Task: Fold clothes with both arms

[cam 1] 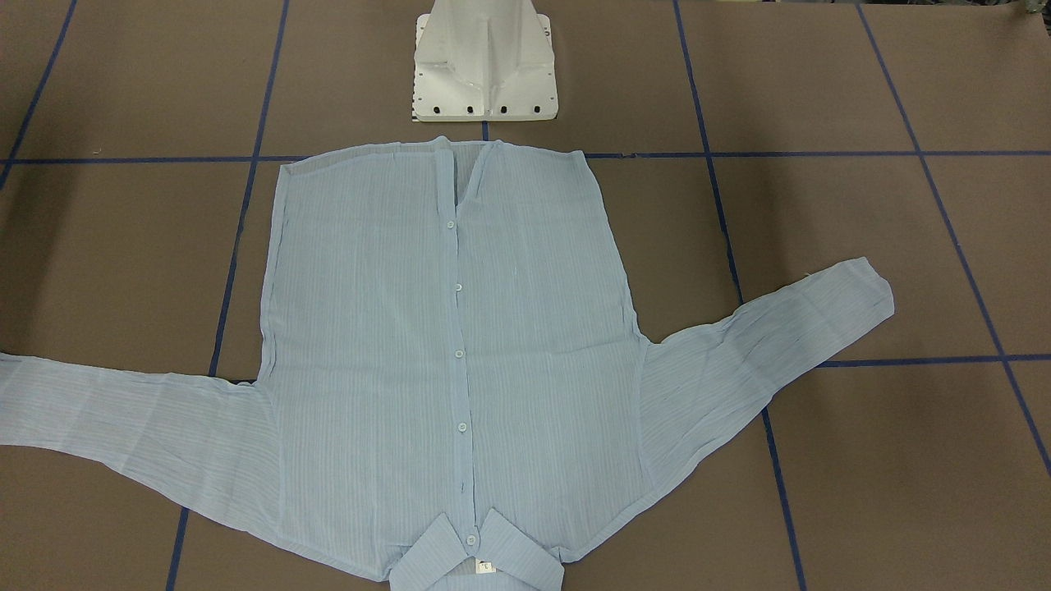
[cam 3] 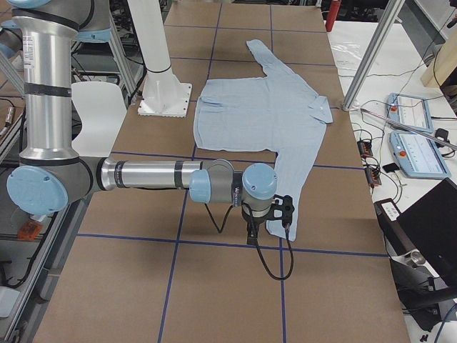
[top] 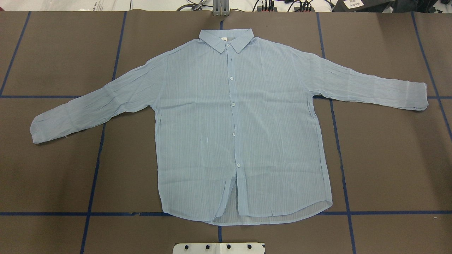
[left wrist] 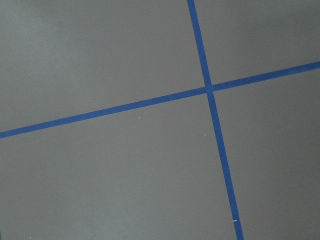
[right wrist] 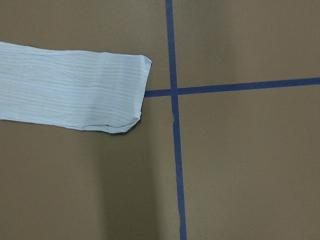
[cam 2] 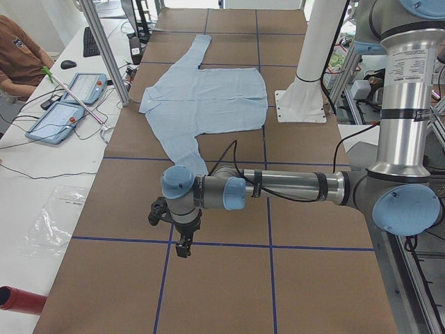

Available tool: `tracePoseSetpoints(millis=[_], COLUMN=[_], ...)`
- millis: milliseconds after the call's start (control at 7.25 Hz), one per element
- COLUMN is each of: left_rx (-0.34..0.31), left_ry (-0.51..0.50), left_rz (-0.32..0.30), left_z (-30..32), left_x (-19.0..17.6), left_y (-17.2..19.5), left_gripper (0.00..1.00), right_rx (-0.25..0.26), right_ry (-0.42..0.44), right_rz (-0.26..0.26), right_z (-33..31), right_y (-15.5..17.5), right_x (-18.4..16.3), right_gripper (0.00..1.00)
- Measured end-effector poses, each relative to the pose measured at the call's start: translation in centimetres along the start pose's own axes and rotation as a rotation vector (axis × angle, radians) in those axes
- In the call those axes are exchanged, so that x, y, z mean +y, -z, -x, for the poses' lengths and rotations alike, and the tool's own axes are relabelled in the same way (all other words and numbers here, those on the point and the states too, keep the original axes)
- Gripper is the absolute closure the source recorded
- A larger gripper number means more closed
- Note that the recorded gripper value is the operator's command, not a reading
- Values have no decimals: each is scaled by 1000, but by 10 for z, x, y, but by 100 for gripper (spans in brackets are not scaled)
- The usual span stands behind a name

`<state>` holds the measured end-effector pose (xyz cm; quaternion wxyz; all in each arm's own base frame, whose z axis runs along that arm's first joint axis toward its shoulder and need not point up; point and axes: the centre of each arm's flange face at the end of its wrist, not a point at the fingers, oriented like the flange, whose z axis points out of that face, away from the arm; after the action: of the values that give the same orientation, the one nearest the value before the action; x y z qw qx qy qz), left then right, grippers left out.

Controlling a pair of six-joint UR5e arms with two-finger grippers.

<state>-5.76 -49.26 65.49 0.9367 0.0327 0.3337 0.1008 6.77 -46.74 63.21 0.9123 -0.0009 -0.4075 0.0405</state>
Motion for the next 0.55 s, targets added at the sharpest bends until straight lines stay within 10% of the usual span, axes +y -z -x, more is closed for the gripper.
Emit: tracePoseSetpoints(millis=[552], left_rx=[0], left_ry=[-12], left_rz=[-5], left_z=[-1], left_x=[-1], left_y=[1], left_gripper=[1], right_rx=[7], right_ry=[-10], right_rz=[-2], right_z=[0], right_y=[1], right_x=[-1], right_gripper=[0])
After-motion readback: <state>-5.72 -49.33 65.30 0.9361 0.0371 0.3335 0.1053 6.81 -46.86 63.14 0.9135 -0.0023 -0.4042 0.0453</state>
